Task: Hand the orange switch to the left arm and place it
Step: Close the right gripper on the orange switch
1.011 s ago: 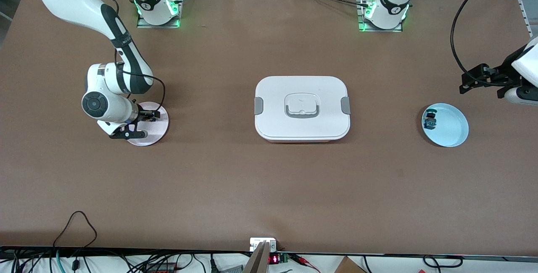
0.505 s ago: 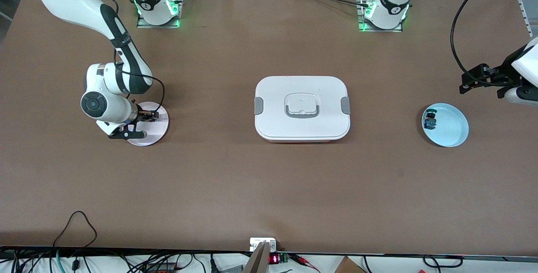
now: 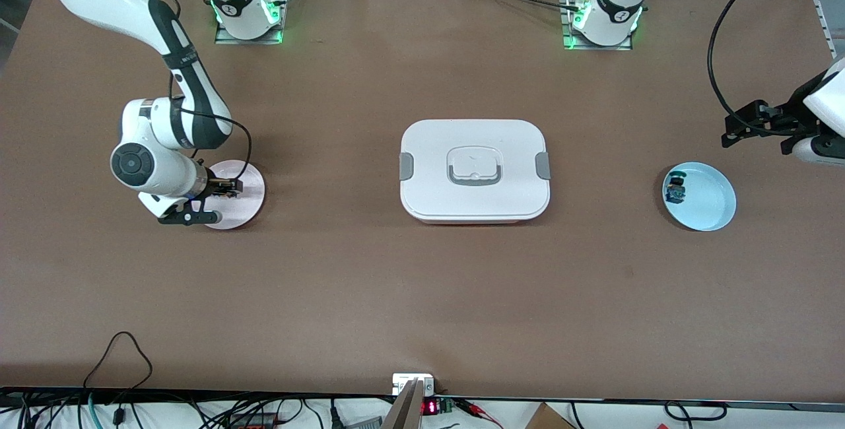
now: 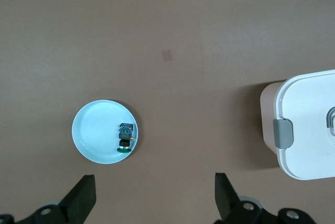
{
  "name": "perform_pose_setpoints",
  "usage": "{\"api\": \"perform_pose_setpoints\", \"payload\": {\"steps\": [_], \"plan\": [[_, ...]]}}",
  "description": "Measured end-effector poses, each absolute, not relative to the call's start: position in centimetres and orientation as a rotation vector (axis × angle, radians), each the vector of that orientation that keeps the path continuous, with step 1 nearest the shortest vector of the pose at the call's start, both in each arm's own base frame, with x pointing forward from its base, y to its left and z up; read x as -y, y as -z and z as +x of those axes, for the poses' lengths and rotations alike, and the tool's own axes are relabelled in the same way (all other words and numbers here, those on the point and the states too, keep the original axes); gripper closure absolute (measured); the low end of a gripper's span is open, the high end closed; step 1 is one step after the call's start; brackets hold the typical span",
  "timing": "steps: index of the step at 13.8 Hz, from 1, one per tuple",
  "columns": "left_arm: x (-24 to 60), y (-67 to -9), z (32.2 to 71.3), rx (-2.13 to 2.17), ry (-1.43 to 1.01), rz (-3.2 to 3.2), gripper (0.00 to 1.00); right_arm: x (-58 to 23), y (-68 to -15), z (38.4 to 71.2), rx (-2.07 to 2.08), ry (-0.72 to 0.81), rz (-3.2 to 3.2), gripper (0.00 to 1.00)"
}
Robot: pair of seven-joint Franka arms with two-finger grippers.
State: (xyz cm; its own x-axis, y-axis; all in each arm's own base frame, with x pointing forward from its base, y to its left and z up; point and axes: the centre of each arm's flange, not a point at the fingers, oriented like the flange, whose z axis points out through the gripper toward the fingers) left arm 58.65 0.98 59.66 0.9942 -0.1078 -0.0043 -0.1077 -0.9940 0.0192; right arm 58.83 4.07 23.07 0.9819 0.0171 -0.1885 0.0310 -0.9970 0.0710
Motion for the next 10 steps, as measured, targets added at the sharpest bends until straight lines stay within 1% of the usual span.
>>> {"api": "perform_pose_setpoints", "payload": {"steps": [4,10], "plan": [[-1.0,-59.7,58.6,0.168,0.008,3.118,0.00,-4.3,-28.5,60.5,-0.058,0.259,3.058,0.28],[-0.8,-59.7,58.6,0.174,0.008,3.118,0.00,-5.7,-34.3,61.3,-0.098,0.209,3.067,0.28]]}}
